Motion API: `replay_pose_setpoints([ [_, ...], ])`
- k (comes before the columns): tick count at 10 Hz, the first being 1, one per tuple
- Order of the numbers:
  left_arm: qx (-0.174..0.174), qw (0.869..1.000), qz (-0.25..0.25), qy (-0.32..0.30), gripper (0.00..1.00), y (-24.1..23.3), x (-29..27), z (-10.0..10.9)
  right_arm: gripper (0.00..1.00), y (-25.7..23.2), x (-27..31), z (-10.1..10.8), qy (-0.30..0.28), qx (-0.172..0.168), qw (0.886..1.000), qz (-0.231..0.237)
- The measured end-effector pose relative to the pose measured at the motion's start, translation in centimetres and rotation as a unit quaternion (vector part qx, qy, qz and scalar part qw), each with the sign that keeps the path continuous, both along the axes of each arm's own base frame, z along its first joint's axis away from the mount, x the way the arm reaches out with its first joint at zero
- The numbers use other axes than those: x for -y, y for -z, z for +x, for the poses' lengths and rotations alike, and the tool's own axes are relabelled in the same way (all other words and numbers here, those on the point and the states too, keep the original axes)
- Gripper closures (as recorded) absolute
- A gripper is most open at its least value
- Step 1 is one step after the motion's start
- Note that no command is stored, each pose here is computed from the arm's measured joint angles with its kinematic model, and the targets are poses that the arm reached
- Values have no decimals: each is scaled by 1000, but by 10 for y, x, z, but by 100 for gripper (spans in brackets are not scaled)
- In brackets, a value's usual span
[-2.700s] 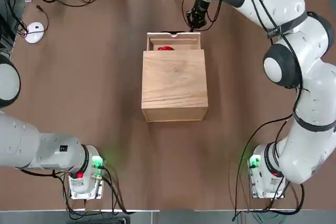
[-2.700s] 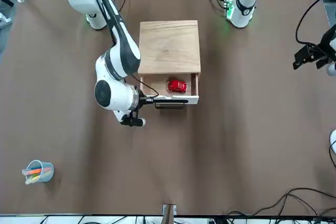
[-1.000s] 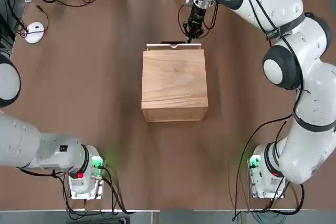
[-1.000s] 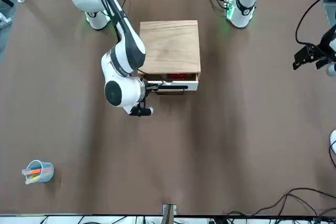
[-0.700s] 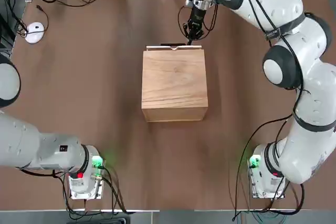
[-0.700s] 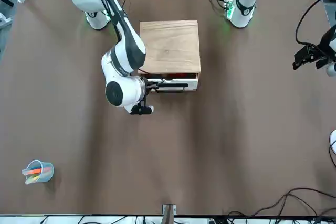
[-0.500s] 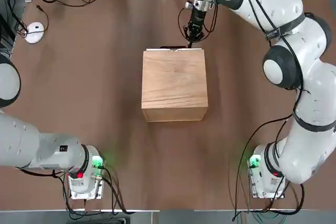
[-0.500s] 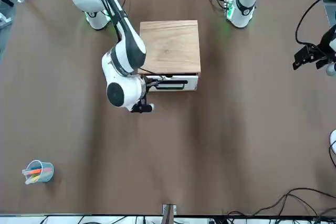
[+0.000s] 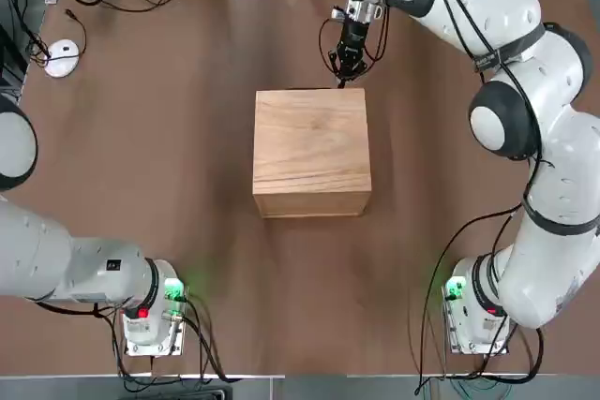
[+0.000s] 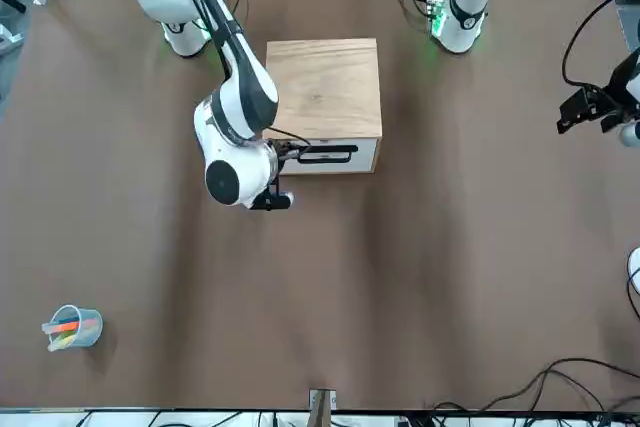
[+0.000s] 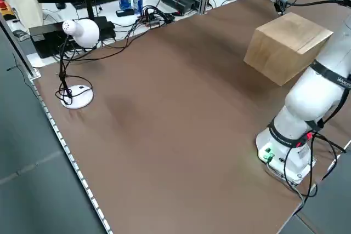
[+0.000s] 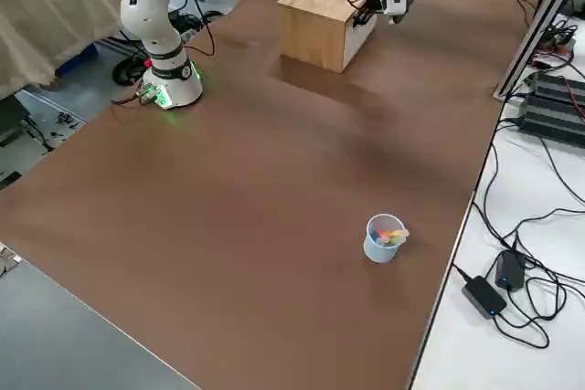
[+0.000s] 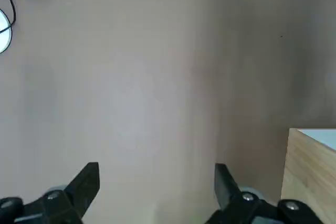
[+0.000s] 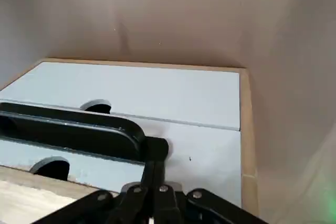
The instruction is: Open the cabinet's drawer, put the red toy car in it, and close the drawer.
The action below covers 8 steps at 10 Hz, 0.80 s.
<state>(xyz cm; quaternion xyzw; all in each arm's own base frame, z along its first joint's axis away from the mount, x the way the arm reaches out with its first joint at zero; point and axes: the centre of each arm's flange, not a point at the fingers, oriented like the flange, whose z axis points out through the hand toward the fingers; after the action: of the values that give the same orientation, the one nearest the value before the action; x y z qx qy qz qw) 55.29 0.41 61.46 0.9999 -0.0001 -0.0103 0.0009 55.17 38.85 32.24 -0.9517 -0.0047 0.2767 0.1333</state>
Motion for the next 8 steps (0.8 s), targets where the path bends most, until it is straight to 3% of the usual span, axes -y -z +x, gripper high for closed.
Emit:
replay_pose_setpoints([
  [3,0,1000,0,0,3,0,0,0,86,-2,2,2,1,0,1000,0],
  [4,0,1000,0,0,3,0,0,0,73,-9,5,9,7,13,1000,4],
  [5,0,1000,0,0,3,0,0,0,63,-22,13,24,18,42,999,8],
  [6,-1,1000,0,0,3,1,0,0,60,-40,27,43,29,73,997,7],
  [8,-1,1000,0,0,3,1,0,1,32,-73,70,76,47,122,991,-9],
])
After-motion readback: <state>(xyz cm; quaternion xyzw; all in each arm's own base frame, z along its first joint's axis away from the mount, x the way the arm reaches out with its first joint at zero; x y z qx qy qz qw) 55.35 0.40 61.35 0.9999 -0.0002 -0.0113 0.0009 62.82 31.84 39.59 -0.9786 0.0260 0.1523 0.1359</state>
